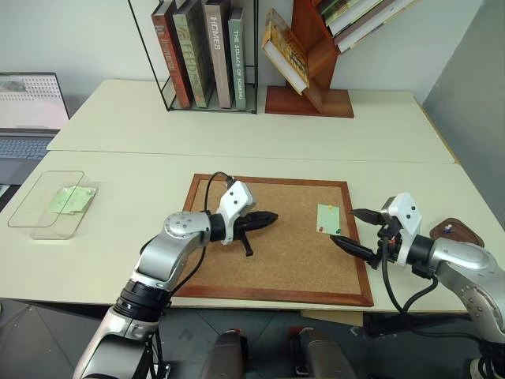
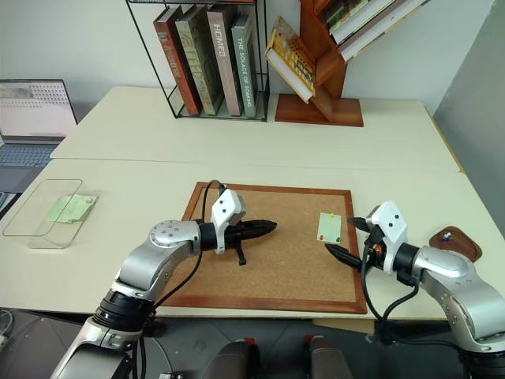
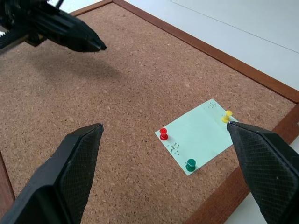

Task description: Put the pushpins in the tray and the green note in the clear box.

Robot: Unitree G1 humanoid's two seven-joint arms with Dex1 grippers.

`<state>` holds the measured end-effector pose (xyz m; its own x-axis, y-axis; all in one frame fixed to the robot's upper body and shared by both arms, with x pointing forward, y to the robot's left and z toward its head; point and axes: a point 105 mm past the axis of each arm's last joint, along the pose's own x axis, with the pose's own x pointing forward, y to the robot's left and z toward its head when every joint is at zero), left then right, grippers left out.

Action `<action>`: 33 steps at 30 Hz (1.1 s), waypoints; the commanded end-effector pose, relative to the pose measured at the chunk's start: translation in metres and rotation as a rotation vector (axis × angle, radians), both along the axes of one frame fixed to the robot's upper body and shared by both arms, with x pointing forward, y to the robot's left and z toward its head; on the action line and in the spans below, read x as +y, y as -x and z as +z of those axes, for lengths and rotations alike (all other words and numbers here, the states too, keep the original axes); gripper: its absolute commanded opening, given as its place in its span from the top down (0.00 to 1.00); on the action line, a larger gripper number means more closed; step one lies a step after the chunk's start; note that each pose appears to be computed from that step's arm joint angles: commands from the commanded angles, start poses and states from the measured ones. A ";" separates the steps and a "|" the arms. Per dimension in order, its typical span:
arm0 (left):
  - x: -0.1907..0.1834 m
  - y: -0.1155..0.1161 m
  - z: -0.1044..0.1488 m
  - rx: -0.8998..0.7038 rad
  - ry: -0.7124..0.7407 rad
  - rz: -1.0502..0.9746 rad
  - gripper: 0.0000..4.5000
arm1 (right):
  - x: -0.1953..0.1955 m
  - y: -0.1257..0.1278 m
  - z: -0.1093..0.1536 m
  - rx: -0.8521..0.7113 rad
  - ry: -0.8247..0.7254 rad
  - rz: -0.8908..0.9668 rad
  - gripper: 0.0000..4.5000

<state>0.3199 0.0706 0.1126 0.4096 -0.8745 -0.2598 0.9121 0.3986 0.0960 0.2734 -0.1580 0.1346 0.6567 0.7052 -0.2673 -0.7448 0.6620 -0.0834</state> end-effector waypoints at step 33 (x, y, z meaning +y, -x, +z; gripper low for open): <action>0.011 -0.002 -0.052 0.078 -0.060 0.026 1.00 | 0.009 -0.082 -0.016 -0.031 0.007 -0.198 0.09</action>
<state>0.3257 0.0758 0.0747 0.4071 -0.8644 -0.2952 0.9117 0.4044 0.0734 0.3508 -0.1497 0.1056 0.7765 0.5576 -0.2935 -0.5999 0.7966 -0.0738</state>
